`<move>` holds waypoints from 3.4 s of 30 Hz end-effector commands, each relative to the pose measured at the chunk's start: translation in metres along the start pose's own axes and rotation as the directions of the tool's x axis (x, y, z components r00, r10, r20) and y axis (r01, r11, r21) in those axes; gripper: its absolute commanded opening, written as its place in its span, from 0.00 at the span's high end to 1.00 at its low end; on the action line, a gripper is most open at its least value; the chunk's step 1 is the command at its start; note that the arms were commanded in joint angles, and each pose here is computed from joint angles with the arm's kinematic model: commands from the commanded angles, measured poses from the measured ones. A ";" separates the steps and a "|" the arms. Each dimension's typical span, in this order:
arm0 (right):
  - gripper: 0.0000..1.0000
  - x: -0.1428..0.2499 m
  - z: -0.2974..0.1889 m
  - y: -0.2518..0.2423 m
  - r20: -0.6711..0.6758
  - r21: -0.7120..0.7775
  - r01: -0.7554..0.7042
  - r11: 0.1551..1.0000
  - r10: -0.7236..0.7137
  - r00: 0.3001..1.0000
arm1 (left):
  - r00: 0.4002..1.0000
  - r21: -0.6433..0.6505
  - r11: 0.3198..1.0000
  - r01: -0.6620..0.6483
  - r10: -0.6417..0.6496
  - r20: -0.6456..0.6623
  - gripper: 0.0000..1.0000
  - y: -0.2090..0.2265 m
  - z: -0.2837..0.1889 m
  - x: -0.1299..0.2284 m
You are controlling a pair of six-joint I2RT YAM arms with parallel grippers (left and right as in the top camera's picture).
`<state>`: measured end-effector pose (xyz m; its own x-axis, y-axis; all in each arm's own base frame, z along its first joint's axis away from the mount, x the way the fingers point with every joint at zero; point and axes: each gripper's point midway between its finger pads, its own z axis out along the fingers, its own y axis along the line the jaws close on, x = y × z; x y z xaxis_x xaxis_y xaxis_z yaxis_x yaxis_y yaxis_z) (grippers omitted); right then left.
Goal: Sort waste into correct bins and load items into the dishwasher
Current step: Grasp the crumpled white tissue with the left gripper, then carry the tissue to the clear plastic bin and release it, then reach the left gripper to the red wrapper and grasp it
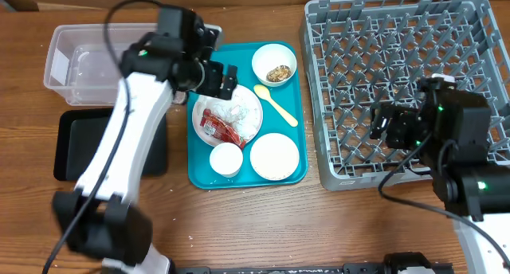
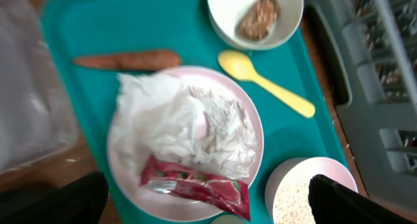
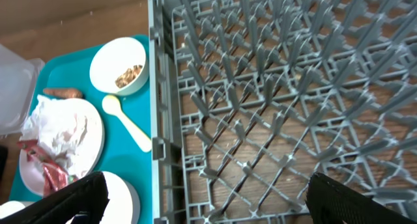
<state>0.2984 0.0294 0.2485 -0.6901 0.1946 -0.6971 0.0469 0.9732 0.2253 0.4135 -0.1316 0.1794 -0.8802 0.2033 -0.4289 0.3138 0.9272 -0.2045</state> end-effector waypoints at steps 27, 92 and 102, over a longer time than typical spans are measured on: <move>0.00 0.008 0.009 0.005 -0.080 -0.024 -0.002 1.000 0.000 0.997 | 0.865 -0.253 0.933 0.256 -0.338 -0.370 0.96 0.031 0.171 0.091; 0.00 0.019 0.027 0.010 -0.159 -0.058 -0.017 0.998 0.007 0.987 | 0.953 -0.125 0.947 0.297 -0.301 -0.015 0.00 0.057 -0.122 -0.031; 0.00 0.019 0.027 0.010 -0.159 -0.057 -0.017 0.998 0.007 0.987 | 0.903 -0.230 0.962 0.148 -0.226 -0.365 0.00 0.021 -0.056 0.087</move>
<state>0.3008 0.0439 0.2067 -0.8138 0.1858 -0.5506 0.0366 0.9620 0.2706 0.3397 -0.0876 0.2173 -0.9948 0.0628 -0.0808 0.0708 0.9925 -0.0999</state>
